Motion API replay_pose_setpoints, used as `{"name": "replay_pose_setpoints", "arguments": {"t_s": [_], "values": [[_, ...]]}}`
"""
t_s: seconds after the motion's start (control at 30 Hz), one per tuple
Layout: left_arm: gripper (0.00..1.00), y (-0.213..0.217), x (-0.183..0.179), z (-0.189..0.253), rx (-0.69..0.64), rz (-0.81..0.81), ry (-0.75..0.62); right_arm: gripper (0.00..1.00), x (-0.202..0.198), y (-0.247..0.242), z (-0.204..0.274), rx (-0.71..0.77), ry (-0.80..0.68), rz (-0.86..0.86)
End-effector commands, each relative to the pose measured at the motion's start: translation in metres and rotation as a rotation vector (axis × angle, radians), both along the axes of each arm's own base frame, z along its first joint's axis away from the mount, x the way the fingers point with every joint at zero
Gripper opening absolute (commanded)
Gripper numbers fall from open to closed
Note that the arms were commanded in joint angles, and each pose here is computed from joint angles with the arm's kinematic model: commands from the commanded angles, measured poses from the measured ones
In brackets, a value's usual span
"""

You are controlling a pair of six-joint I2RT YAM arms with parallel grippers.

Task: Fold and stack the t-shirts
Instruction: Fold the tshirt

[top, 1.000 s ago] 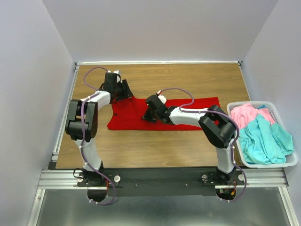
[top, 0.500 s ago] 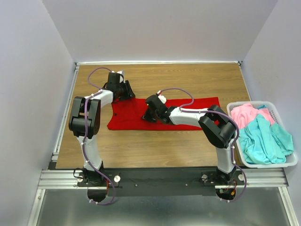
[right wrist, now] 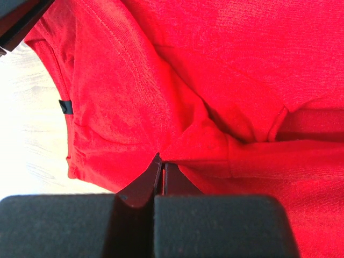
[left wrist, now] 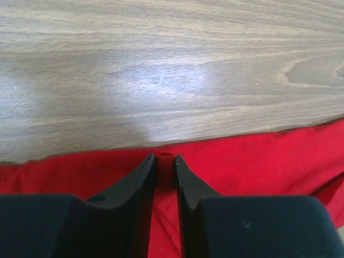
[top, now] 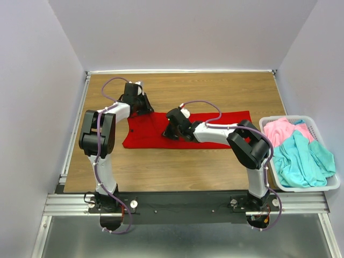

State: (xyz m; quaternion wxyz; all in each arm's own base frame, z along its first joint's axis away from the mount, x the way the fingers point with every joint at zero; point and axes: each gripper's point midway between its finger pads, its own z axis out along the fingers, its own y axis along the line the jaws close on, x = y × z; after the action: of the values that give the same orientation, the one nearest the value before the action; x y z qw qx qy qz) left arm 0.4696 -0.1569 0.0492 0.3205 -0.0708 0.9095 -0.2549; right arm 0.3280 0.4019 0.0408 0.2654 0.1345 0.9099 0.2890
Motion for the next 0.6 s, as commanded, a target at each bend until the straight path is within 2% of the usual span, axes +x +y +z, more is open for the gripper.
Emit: {"name": "replay_pose_setpoints", "arguments": {"t_s": [0.0, 0.2, 0.43, 0.5, 0.57], "values": [[0.28, 0.009, 0.005, 0.021, 0.053, 0.037, -0.030, 0.01, -0.001, 0.003, 0.000, -0.004, -0.010, 0.017], [0.27, 0.033, 0.004, 0.029, 0.168, 0.120, -0.009, 0.01, -0.001, 0.001, 0.009, -0.007, -0.032, 0.027], [0.26, 0.041, -0.009, 0.038, 0.218, 0.150, 0.026, 0.01, -0.004, -0.008, 0.021, -0.037, -0.082, 0.075], [0.17, 0.039, -0.012, 0.038, 0.221, 0.144, 0.031, 0.01, -0.004, -0.009, 0.023, -0.043, -0.090, 0.089], [0.15, 0.037, -0.016, 0.039, 0.218, 0.141, 0.032, 0.01, -0.005, -0.011, 0.026, -0.049, -0.100, 0.099]]}}
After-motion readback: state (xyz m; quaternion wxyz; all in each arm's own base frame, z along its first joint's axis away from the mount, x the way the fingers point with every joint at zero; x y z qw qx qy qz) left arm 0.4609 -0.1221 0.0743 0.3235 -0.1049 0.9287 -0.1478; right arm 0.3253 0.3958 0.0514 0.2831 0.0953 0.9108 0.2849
